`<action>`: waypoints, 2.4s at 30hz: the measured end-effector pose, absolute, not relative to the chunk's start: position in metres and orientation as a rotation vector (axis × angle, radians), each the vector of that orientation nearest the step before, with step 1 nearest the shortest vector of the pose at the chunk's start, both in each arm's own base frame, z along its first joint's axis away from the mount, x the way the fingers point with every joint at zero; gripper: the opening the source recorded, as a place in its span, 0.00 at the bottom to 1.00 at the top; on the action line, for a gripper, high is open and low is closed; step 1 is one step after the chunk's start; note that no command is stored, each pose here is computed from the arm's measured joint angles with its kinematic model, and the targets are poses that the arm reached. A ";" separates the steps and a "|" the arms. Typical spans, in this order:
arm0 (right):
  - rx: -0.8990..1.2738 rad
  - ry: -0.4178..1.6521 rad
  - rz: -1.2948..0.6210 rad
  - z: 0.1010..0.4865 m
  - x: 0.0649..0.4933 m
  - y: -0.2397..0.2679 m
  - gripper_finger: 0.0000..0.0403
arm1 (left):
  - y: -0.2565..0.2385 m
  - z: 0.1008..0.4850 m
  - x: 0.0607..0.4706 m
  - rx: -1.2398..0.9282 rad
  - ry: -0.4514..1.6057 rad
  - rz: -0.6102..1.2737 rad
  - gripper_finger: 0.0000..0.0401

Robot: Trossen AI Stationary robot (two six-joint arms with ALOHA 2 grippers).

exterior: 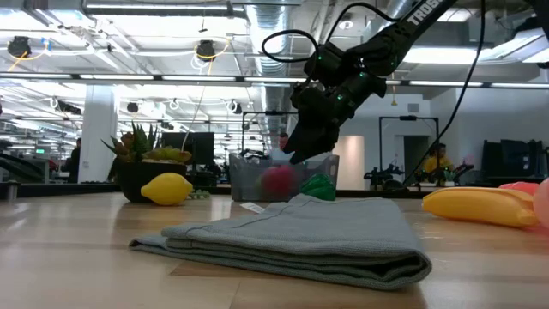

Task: Pick and placing Produce into tupperware
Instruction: Put the apple into the black bin, then put the pumpkin into the black bin

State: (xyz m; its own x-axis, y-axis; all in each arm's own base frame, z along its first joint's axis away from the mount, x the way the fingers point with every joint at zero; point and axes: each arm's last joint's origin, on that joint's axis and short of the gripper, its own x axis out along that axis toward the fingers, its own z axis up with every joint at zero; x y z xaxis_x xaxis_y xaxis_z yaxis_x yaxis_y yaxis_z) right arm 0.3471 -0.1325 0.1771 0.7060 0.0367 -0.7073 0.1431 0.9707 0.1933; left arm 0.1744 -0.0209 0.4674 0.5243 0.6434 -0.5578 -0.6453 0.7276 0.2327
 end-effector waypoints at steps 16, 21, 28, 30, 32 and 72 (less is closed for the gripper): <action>0.230 0.783 -0.032 0.197 0.356 -0.134 0.82 | -0.021 0.467 0.174 -0.004 0.667 0.770 0.72; 0.208 0.810 0.001 0.210 0.358 -0.135 0.82 | -0.021 0.467 0.174 -0.005 0.668 0.768 0.72; 0.176 0.860 0.073 0.219 0.354 -0.124 0.82 | -0.021 0.467 0.174 -0.005 0.668 0.768 0.72; 0.170 0.868 0.082 0.222 0.352 -0.121 0.82 | -0.021 0.467 0.174 -0.004 0.669 0.767 0.72; 0.155 0.853 0.089 0.229 0.350 -0.119 0.82 | -0.021 0.467 0.174 0.000 0.671 0.765 0.72; 0.196 0.718 0.018 0.358 0.237 -0.055 0.81 | -0.023 0.434 0.188 0.148 0.759 0.842 0.72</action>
